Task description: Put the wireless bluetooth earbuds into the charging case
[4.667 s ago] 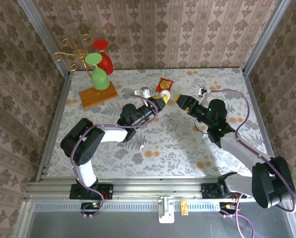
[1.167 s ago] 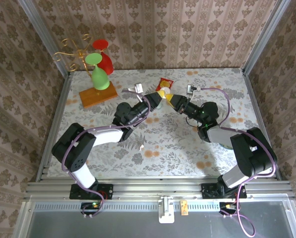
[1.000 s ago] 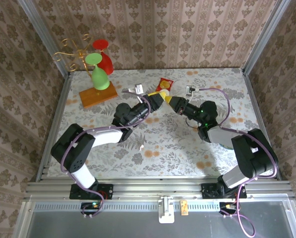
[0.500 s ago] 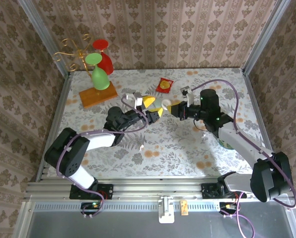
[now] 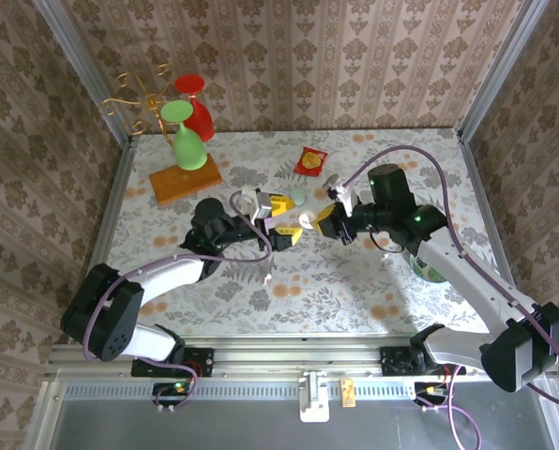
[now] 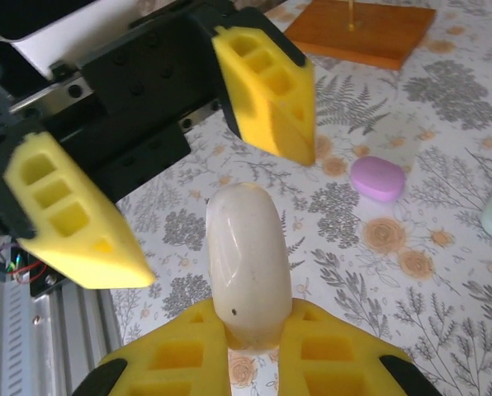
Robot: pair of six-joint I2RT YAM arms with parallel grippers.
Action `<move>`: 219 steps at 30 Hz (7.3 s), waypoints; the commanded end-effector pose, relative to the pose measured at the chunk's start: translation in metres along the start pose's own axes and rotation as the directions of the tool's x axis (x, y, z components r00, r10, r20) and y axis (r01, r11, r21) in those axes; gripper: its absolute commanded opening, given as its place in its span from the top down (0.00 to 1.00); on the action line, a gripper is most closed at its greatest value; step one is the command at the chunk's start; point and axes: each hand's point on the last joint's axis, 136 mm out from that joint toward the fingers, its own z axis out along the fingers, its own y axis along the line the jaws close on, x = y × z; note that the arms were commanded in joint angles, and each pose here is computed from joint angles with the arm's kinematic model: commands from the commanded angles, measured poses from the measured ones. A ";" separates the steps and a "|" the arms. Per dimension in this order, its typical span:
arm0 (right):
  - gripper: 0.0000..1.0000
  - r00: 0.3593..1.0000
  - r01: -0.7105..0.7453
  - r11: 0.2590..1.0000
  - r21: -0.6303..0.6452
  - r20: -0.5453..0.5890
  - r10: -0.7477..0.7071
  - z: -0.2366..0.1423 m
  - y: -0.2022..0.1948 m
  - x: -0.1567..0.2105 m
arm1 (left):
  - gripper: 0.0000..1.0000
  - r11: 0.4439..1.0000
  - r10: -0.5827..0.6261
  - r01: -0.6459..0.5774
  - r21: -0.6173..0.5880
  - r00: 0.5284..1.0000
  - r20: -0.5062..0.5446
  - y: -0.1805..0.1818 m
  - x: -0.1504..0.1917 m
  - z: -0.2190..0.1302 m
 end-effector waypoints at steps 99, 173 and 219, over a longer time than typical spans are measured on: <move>0.35 0.592 -0.569 0.127 0.813 0.297 0.749 -0.071 -0.172 0.194 | 0.97 0.975 0.221 -0.221 -0.016 0.975 -0.018 -0.005 0.018 -0.017; 0.48 0.471 -0.501 0.528 0.686 -0.295 0.831 0.045 -0.099 0.183 | 0.96 0.966 0.218 -0.224 -0.127 0.974 -0.057 0.011 0.019 -0.047; 0.75 0.319 -0.311 0.687 0.656 -0.609 0.726 0.072 -0.105 0.222 | 0.95 0.970 0.215 -0.219 -0.106 0.975 -0.047 0.008 0.020 -0.047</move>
